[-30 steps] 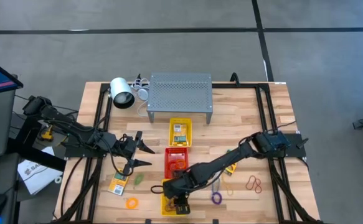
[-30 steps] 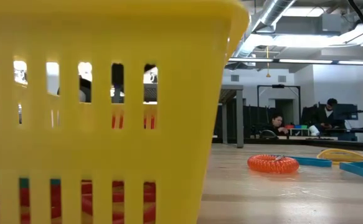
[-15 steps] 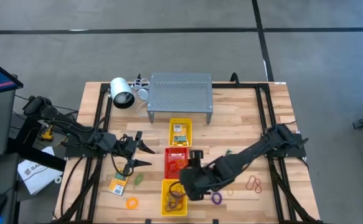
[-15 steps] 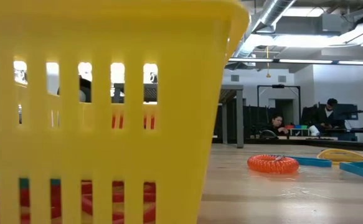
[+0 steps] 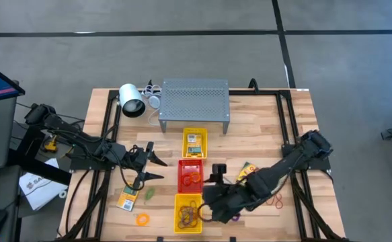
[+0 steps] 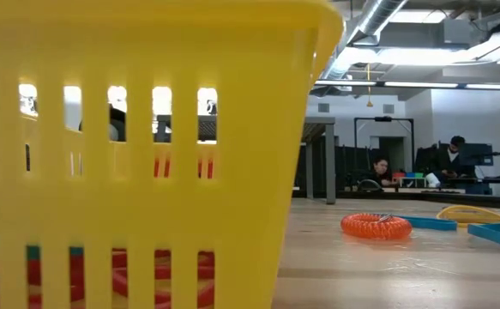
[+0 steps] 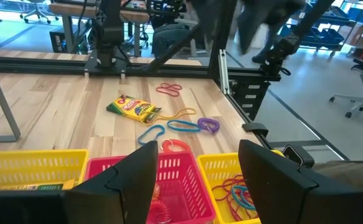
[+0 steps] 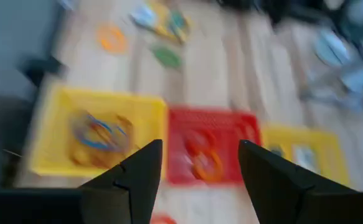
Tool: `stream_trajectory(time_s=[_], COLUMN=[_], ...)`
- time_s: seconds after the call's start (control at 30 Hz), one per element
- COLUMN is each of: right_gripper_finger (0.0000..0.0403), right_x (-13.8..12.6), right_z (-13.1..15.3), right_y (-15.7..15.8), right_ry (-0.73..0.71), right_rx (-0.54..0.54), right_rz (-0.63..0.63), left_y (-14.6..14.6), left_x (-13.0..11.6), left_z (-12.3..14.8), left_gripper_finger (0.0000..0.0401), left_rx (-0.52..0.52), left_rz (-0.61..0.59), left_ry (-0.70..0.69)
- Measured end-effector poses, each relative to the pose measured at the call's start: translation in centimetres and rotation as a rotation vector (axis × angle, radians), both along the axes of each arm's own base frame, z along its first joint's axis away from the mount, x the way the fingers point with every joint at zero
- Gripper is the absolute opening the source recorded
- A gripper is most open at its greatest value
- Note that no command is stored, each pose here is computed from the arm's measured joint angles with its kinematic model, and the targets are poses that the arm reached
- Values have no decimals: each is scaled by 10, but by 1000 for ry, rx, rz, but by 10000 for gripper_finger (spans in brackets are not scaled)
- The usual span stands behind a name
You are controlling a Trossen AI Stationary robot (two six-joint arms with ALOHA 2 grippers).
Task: Pick & Place Office Desk Supplies
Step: Put the yellow rubber band into the bottom yellow bin
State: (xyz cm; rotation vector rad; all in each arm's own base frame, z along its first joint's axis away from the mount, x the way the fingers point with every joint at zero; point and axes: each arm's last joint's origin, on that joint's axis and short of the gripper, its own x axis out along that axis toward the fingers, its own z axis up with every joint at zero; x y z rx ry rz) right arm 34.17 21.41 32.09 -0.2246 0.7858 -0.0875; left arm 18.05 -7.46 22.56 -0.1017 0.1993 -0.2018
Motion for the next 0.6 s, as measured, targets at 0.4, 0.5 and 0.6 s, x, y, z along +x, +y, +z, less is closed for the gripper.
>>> stream_trajectory(time_s=[0.4,0.5,0.6], right_gripper_finger=[180,176,176], right_x=[-50,-68,-85], right_z=[3,-10,-33], right_y=[-37,-53,-69], right_ry=[-402,-495,-538], right_rx=[288,332,355], right_rz=[286,293,277], left_y=[0,0,0], left_x=[0,0,0], left_z=[0,0,0], left_gripper_finger=[218,218,218], left_rx=[0,0,0], left_rz=[0,0,0], left_ry=[0,0,0])
